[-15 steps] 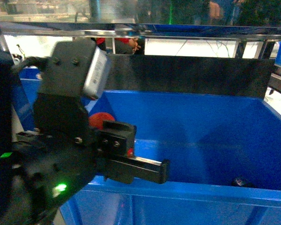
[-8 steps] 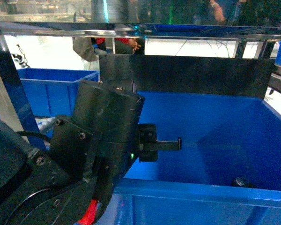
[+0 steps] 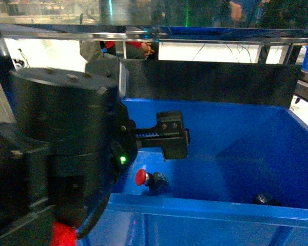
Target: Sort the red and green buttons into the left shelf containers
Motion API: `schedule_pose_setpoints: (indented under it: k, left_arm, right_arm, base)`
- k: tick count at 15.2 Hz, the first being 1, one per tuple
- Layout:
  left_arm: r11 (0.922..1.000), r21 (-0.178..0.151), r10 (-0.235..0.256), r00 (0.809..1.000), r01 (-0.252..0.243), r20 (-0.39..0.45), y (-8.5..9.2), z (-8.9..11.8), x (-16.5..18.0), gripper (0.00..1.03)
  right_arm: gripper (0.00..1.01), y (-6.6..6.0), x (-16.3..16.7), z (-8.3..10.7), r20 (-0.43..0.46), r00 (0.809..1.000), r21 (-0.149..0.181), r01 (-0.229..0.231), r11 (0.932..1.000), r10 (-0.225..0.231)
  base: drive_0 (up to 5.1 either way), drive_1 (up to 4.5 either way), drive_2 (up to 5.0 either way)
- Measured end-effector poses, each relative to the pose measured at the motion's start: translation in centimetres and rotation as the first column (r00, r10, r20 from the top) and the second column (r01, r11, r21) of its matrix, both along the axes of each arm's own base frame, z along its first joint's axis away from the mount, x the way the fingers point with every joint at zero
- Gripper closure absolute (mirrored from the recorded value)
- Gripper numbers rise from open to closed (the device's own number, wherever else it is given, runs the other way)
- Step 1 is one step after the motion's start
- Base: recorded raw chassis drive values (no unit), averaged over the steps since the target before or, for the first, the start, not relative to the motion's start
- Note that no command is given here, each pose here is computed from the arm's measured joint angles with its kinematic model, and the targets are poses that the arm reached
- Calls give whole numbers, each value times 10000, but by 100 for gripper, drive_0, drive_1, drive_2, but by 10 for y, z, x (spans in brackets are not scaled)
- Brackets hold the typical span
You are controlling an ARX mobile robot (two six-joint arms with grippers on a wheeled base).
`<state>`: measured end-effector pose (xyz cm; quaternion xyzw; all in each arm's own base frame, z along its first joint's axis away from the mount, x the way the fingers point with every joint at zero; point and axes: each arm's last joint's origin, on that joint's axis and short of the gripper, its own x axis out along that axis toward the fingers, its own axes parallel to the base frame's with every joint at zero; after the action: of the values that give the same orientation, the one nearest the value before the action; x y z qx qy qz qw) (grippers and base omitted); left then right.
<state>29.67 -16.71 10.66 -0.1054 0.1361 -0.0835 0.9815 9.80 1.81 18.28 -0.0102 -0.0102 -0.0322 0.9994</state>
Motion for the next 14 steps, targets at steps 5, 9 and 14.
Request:
schedule_pose_setpoints:
  k: [5, 9, 14]
  left_arm:
    - [9940, 1092, -150, 9897, -7, 1425, 62, 46, -79, 5]
    - [9941, 630, 743, 9761, -889, 2043, 115, 76, -132, 5]
    - [9674, 1634, 1485, 9562, -1933, 2521, 140, 77, -155, 47]
  right_arm:
    - [3, 0, 0, 0, 0, 10000, -4, -4, 10000, 4]
    - [3, 0, 0, 0, 0, 10000, -4, -4, 10000, 4]
    - [46, -8, -1, -2, -171, 9980, 56, -615, 9981, 616]
  base:
    - [0, 0, 0]
    - [0, 0, 0]
    - [0, 0, 0]
